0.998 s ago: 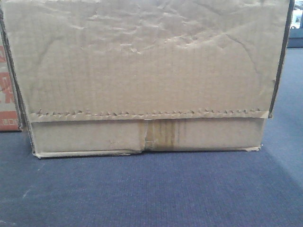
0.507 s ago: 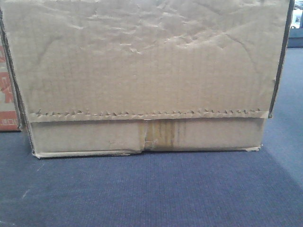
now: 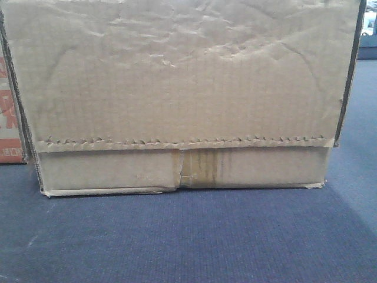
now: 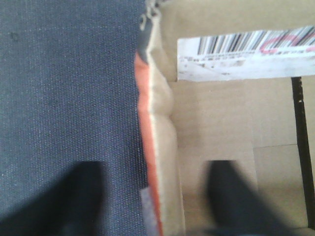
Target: Stack two boxes on right shelf middle
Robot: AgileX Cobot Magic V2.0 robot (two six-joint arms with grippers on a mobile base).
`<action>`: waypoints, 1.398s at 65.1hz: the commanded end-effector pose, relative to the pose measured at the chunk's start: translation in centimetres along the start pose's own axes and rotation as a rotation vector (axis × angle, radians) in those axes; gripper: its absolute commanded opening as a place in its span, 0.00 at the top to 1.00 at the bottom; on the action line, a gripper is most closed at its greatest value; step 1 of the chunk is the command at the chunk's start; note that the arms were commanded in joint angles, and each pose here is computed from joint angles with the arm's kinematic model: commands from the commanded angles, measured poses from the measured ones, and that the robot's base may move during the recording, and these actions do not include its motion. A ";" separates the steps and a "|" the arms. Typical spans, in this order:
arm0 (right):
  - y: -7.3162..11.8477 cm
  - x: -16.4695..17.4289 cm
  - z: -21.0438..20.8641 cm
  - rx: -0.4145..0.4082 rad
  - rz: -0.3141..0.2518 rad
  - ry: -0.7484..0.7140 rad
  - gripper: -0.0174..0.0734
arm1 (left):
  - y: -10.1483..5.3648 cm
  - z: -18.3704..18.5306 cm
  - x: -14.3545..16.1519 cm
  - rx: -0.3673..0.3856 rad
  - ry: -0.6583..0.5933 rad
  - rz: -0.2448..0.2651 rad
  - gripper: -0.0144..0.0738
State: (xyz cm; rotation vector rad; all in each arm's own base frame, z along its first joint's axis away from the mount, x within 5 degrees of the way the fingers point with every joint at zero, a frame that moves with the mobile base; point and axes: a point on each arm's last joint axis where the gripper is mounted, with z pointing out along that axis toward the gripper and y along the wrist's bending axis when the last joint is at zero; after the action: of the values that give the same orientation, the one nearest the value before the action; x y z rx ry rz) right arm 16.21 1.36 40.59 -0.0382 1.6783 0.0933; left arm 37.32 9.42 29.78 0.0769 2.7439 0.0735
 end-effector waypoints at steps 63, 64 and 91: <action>0.0 -0.2 0.0 0.005 -0.016 -0.004 0.18 | -3.0 -25.9 2.6 -0.050 -0.690 -0.227 0.96; 0.0 -0.2 0.0 0.005 -0.016 -0.004 0.18 | -4.0 -27.2 2.9 0.014 -0.735 -0.219 0.96; 0.0 -0.2 0.0 0.003 -0.016 -0.004 0.18 | -14.0 -27.7 1.0 0.382 -0.732 -0.076 0.96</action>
State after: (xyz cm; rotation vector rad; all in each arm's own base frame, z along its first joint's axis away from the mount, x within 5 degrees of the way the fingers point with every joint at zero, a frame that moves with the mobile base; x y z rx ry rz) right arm 16.20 1.36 40.47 -0.0386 1.6915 0.0928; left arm 24.06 -3.73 54.28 0.0780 2.0005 -0.3533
